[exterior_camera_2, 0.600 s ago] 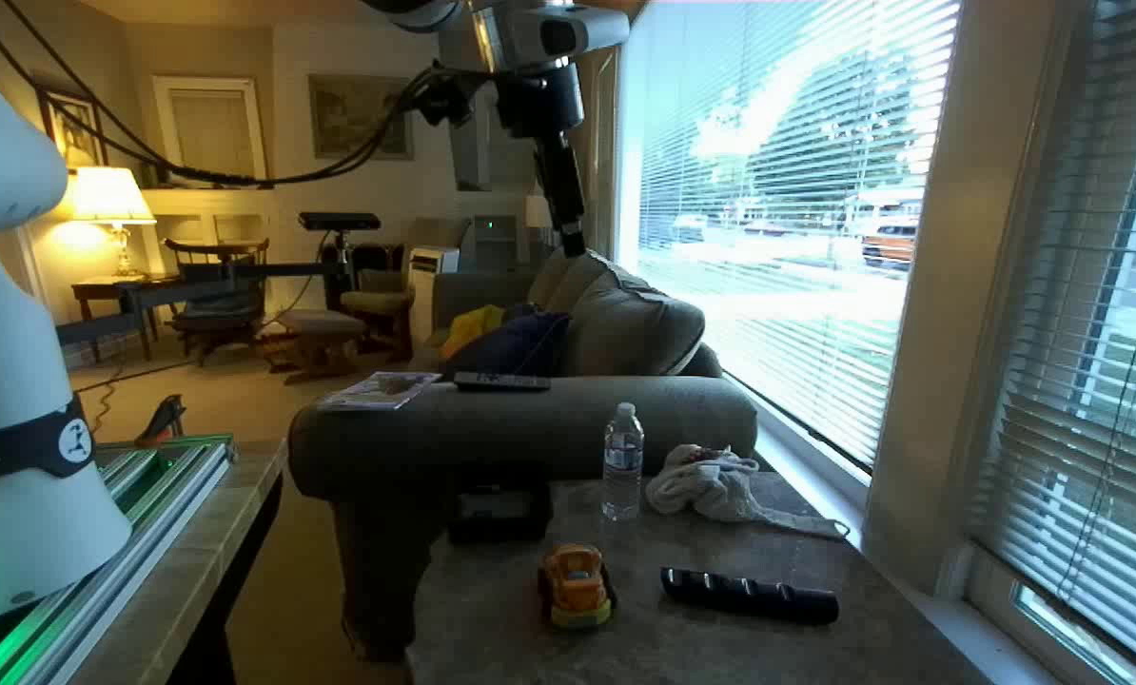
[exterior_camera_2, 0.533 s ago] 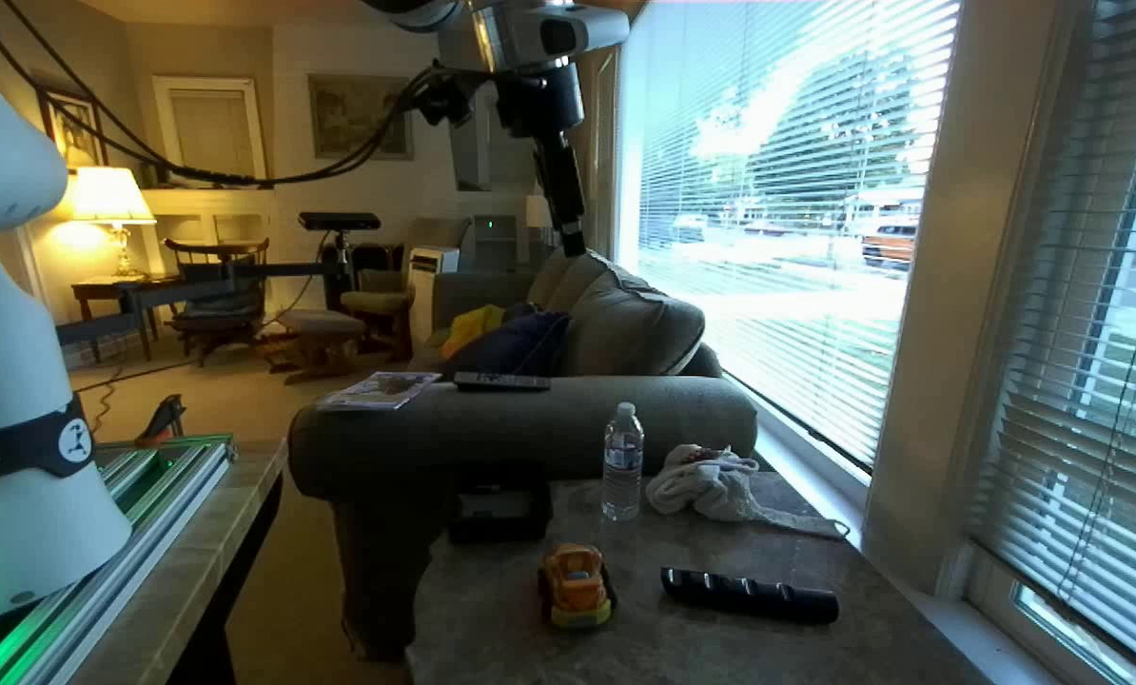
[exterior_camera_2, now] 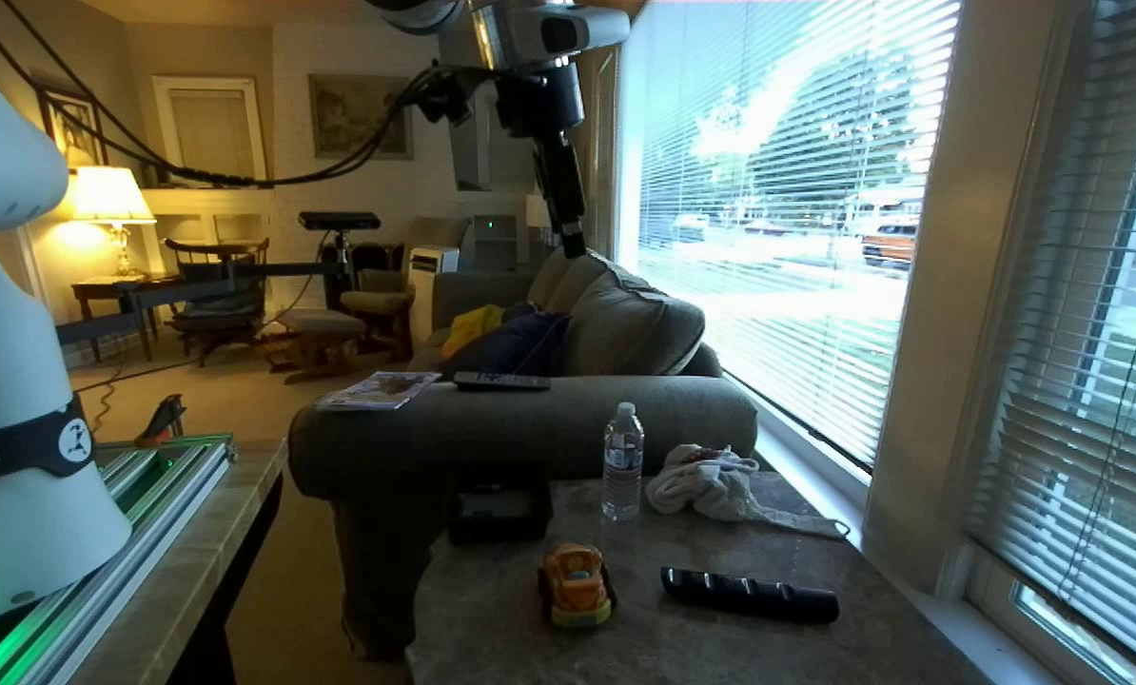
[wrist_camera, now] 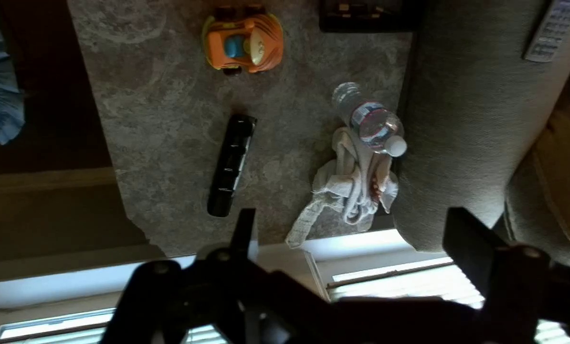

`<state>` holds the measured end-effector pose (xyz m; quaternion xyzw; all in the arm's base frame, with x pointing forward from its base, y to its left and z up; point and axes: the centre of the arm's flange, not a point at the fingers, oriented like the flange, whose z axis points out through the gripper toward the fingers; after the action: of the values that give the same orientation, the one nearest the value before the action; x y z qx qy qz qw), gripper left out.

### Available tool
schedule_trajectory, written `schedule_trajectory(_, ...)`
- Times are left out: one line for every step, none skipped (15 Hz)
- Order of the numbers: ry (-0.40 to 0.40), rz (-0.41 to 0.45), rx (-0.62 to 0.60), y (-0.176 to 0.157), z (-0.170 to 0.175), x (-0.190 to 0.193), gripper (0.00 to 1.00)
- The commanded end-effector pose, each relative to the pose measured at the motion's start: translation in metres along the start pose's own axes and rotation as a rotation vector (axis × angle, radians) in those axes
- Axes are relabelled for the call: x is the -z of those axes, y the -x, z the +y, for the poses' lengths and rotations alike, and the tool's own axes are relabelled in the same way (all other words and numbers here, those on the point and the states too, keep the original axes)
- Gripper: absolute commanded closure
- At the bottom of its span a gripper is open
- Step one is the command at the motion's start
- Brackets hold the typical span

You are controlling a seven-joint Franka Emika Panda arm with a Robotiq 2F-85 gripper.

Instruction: Put the orange car in the black box.

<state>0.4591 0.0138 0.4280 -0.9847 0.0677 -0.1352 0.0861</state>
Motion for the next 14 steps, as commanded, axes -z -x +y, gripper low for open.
schedule_trajectory(0.123,-0.066,0.008,0.004,0.030,-0.008,0.00)
schedule_trajectory(0.137,-0.078,0.018,0.005,0.043,-0.011,0.00)
schedule_trajectory(0.116,-0.075,0.019,0.005,0.060,-0.016,0.00)
schedule_trajectory(0.096,-0.064,0.022,0.006,0.073,-0.021,0.00)
schedule_trajectory(0.084,-0.050,0.043,0.007,0.086,-0.028,0.00)
schedule_trajectory(0.077,-0.034,0.058,0.007,0.095,-0.031,0.00)
schedule_trajectory(0.082,-0.021,0.082,0.009,0.107,-0.042,0.00)
schedule_trajectory(0.084,-0.011,0.096,0.010,0.115,-0.048,0.00)
schedule_trajectory(0.089,0.002,0.112,0.012,0.123,-0.058,0.00)
schedule_trajectory(0.087,0.015,0.116,0.013,0.129,-0.066,0.00)
schedule_trajectory(0.085,0.034,0.126,0.013,0.134,-0.077,0.00)
schedule_trajectory(0.079,0.049,0.128,0.013,0.138,-0.085,0.00)
schedule_trajectory(0.075,0.063,0.121,0.010,0.140,-0.095,0.00)
schedule_trajectory(0.066,0.075,0.120,0.008,0.141,-0.102,0.00)
